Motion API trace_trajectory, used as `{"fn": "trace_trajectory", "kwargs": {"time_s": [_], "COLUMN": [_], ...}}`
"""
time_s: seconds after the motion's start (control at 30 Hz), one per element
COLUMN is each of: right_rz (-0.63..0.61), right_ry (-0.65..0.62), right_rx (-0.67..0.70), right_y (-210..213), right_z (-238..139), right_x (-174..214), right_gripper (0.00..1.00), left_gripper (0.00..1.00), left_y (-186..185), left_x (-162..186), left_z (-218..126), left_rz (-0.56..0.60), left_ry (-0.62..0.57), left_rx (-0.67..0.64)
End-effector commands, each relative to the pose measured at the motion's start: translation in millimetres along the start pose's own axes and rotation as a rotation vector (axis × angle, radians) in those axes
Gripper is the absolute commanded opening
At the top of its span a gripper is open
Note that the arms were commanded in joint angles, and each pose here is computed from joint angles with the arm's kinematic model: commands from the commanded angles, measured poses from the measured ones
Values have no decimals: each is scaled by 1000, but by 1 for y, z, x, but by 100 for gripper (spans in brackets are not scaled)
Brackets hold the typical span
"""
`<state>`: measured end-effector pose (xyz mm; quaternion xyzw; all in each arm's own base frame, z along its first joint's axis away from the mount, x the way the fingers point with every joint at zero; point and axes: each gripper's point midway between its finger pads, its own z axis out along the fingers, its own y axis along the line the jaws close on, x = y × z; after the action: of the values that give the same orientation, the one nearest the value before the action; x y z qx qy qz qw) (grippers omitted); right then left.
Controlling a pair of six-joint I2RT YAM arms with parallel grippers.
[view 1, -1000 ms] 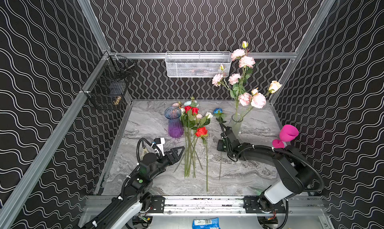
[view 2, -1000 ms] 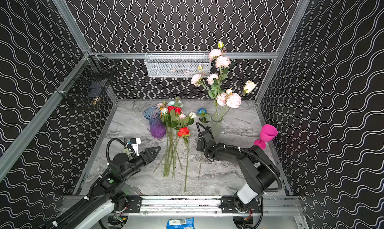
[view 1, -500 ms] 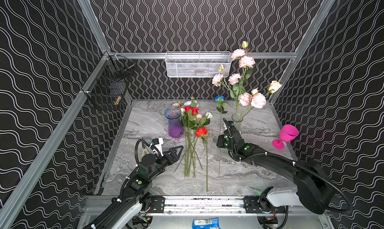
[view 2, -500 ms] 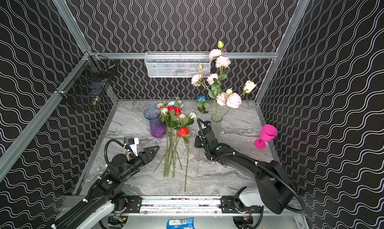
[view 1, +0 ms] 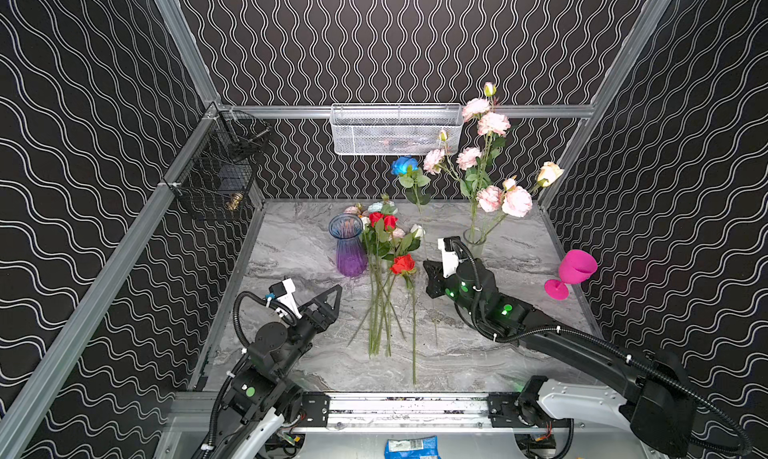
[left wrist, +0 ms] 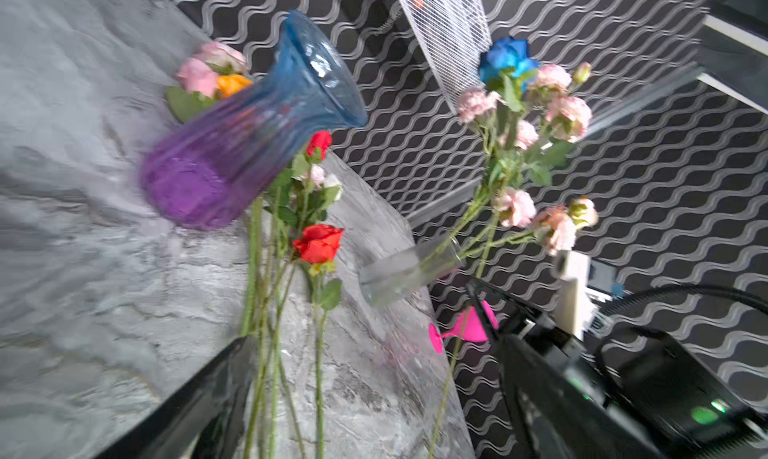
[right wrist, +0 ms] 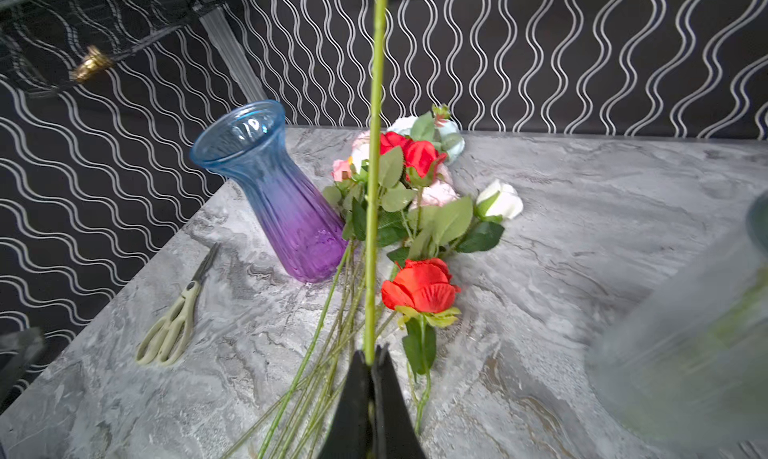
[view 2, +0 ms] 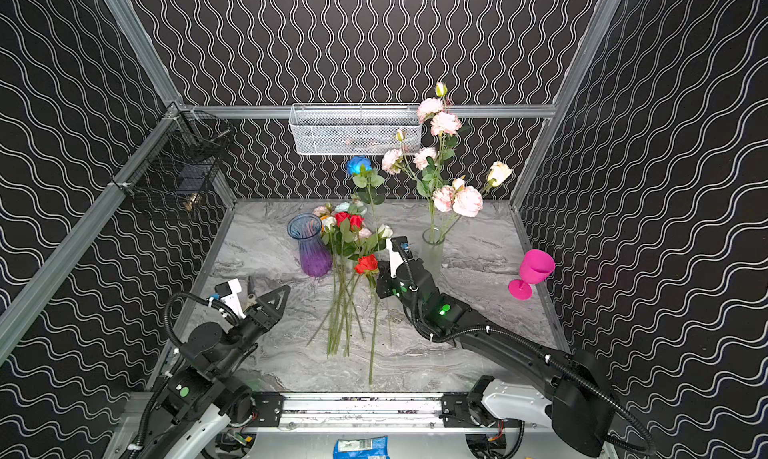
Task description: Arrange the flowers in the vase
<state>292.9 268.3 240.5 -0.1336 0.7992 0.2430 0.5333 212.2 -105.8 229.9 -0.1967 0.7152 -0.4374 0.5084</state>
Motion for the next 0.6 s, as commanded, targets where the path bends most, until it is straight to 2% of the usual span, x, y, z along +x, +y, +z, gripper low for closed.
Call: {"fn": "trace_trajectory", "kwargs": {"time_s": [0.0, 0.2, 0.57], "right_rz": [-28, -72, -95], "right_ry": [-88, -139, -248], "right_rx": [-64, -78, -104], "right_y": [15, 29, 40], "right_z": [-4, -9, -7], "right_x": [-22, -45, -69], "right_gripper": [0, 0, 0], "left_gripper": [95, 99, 96], "left_y": [19, 40, 59], "left_x": [-2, 3, 2], "left_z": [-5, -6, -11], "left_rz": [4, -68, -134], "left_ry": [-15, -16, -80], "left_rx": [-96, -197, -220]}}
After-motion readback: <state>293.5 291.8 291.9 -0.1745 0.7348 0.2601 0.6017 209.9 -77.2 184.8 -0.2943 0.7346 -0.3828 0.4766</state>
